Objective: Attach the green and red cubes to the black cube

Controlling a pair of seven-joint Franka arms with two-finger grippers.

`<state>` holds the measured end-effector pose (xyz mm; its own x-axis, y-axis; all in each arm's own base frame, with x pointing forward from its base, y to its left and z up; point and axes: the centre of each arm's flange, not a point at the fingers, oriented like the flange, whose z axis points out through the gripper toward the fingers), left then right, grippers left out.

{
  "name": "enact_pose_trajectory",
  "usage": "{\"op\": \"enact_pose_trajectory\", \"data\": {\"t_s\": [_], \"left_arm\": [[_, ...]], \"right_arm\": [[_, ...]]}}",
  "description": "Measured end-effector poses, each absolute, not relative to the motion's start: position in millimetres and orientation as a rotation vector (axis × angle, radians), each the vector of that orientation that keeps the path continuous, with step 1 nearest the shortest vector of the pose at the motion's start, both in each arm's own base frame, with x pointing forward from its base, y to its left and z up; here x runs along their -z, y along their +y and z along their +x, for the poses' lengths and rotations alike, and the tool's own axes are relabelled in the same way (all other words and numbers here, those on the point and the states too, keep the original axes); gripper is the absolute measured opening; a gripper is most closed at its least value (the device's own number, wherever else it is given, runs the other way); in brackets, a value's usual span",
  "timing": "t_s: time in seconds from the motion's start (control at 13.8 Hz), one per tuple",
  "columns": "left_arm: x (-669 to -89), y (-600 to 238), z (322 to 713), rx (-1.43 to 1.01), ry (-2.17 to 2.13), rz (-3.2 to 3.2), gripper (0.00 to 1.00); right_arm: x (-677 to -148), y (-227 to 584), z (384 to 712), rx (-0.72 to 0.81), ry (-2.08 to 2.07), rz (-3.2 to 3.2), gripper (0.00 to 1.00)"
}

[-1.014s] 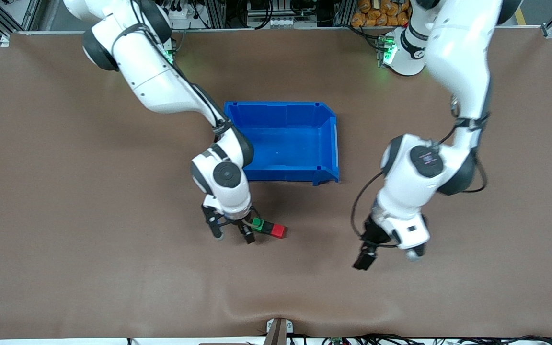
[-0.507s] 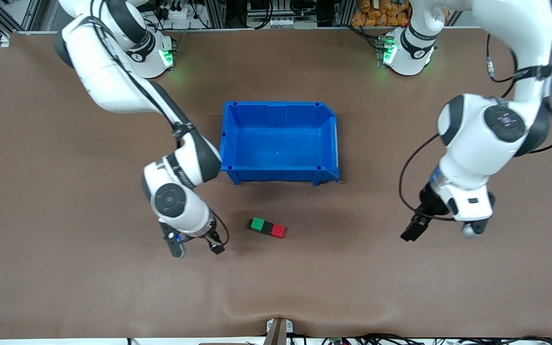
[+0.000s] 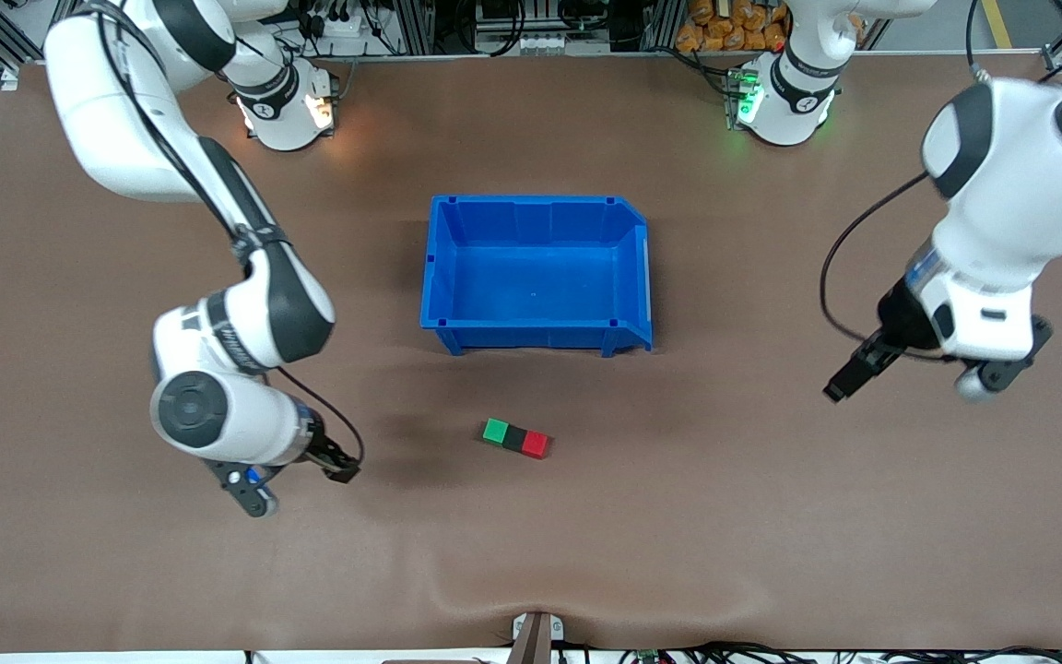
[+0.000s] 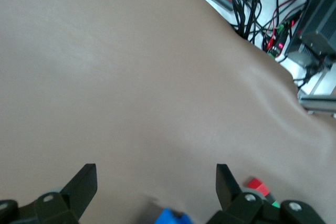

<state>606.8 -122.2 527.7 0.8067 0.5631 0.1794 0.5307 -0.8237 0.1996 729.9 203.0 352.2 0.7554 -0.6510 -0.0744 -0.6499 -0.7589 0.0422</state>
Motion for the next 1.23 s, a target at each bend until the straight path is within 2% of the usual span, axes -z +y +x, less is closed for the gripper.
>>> {"op": "enact_pose_trajectory", "data": {"t_s": [0.36, 0.8, 1.23], "left_arm": [[-556, -105, 556, -0.242, 0.452, 3.041, 1.00], [-572, -89, 539, -0.057, -0.057, 3.167, 1.00], [-610, -70, 521, -0.038, -0.228, 3.211, 1.00]], "right_arm": [[-405, 154, 725, 0.185, -0.794, 3.005, 1.00], [-474, 106, 709, 0.191, -0.535, 3.046, 1.00], [-543, 52, 684, 0.186, -0.195, 3.081, 1.00]]}}
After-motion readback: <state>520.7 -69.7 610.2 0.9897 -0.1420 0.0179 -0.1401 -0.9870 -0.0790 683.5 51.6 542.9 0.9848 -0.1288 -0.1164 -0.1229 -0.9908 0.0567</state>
